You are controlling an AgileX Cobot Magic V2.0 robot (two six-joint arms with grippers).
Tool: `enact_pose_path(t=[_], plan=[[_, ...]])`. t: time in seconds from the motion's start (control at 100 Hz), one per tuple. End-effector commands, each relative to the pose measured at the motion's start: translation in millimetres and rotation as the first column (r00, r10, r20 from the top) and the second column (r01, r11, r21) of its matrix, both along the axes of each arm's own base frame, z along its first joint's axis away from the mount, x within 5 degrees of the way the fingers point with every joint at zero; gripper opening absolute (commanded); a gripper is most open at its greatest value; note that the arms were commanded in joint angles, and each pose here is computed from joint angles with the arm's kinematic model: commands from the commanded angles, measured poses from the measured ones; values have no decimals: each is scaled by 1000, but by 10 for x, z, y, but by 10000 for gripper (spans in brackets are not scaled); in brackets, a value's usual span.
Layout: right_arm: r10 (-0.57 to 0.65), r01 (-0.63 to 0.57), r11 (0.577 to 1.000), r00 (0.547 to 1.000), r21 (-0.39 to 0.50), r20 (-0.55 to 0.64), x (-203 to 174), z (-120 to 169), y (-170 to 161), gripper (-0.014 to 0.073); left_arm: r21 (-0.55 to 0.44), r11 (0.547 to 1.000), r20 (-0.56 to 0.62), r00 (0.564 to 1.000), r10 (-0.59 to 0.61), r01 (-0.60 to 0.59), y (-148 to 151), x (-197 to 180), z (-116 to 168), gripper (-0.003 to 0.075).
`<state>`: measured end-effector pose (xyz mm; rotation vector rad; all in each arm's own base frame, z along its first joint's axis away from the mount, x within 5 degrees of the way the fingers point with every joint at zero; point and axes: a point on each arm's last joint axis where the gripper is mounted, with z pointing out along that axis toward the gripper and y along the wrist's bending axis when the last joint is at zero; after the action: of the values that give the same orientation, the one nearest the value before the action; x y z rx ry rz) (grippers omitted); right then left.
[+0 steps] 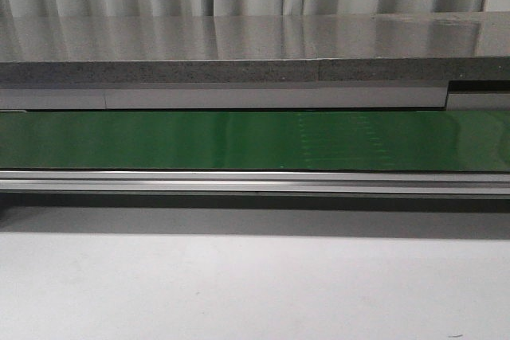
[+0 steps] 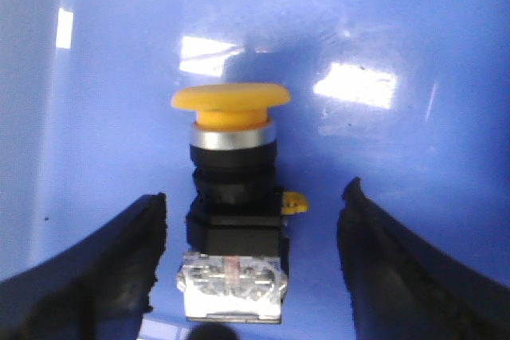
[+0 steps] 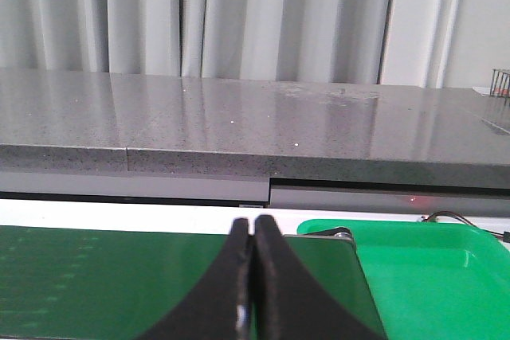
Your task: Move button from right to left
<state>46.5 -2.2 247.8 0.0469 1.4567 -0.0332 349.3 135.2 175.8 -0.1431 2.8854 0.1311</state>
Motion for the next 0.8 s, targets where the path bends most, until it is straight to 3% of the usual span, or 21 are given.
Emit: enact_pose_path(t=[0.0, 0.14, 0.24, 0.32, 0.5, 0.79], plan=[[-4, 6, 1000, 993, -12, 114, -44, 161, -1, -67, 26, 1000, 97, 995, 4, -7, 6, 43, 273, 495], [-4, 6, 1000, 993, -12, 114, -44, 161, -1, -67, 34, 999, 116, 993, 3, -7, 9, 49, 456, 494], [-4, 6, 1000, 993, -12, 114, -44, 161, -1, -67, 43, 999, 188, 982, 8, -16, -6, 43, 739, 459], [-4, 6, 1000, 993, -12, 114, -44, 161, -1, -67, 23, 999, 258, 966, 25, -32, -45, 21, 949, 347], [-4, 6, 1000, 993, -12, 114, -44, 161, -1, -67, 23, 1000, 384, 923, 1, -11, -249, -100, 1399, -20], [-4, 6, 1000, 993, -12, 114, -44, 161, -1, -67, -35, 988, 496, 861, -111, 148, -936, -184, 1771, -20]])
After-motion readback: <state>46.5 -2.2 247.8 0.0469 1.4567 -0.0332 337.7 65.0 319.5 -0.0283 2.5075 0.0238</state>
